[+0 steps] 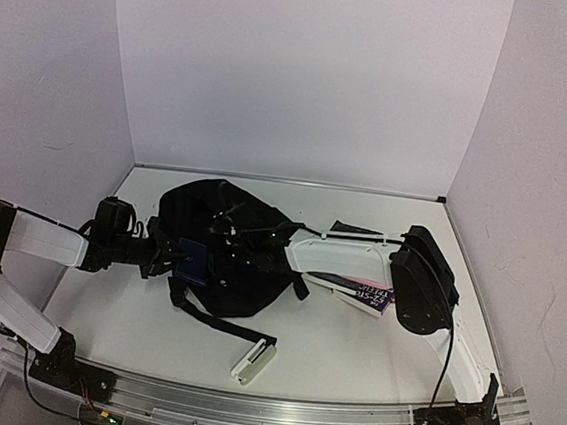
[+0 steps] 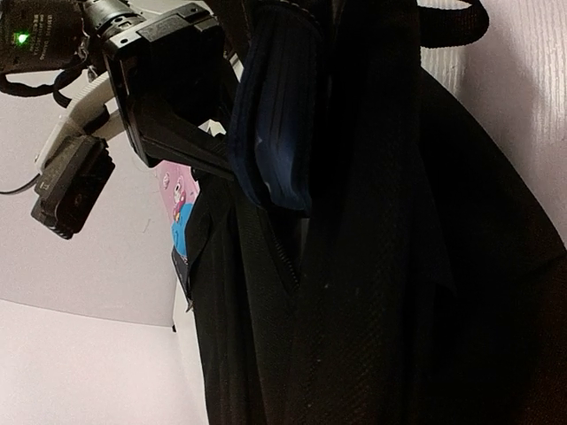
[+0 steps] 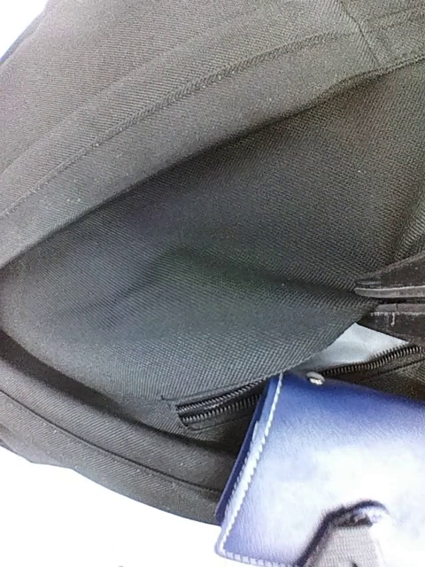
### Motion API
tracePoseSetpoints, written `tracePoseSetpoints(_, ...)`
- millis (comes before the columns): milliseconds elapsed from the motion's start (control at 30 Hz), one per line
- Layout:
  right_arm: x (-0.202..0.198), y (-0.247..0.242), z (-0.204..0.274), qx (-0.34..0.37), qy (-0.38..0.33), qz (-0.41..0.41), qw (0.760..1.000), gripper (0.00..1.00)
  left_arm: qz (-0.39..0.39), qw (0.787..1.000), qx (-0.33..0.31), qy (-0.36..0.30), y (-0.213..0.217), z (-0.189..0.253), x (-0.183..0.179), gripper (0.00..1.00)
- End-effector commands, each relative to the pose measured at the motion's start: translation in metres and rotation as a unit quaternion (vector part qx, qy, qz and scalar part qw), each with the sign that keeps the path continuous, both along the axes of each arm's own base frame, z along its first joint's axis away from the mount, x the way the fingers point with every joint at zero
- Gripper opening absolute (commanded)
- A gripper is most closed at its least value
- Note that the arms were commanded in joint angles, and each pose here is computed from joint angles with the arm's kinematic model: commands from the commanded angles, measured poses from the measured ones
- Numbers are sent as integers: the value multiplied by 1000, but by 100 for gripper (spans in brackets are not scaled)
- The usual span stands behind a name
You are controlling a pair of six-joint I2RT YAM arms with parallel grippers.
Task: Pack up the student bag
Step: Place the personal item in the student bag.
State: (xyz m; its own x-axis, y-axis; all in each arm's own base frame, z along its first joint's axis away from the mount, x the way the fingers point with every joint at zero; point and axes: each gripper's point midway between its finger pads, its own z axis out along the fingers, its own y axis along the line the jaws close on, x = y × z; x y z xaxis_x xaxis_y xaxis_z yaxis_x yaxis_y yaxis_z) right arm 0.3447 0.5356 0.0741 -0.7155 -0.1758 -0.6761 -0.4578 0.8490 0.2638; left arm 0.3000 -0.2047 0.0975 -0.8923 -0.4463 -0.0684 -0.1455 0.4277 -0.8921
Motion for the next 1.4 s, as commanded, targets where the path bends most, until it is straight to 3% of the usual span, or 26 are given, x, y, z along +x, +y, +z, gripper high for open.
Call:
tracePoseSetpoints(0, 2, 12, 74, 83, -33, -7, 996, 0, 8, 1000, -23, -14, -6, 11, 16, 0)
tracePoseSetpoints(300, 1, 15, 84, 97, -38, -8, 995, 0, 22, 1000, -11, 18, -3, -13, 12, 0)
tracePoseSetpoints(700, -26, 26, 72, 106, -5, 20, 994, 0, 95, 991, -59, -69, -7, 12, 68, 0)
tracePoseSetpoints(1000, -29, 27, 72, 115, 1, 11, 993, 0, 97, 989, -70, -90, -35, 0, 76, 0)
tracePoseSetpoints(1233, -27, 27, 69, 116, 5, 2, 993, 0, 80, 994, -15, -79, -42, -19, 69, 0)
tracePoseSetpoints(1367, -27, 23, 68, 112, 3, -3, 994, 0, 64, 995, 40, -73, -37, -16, 63, 16)
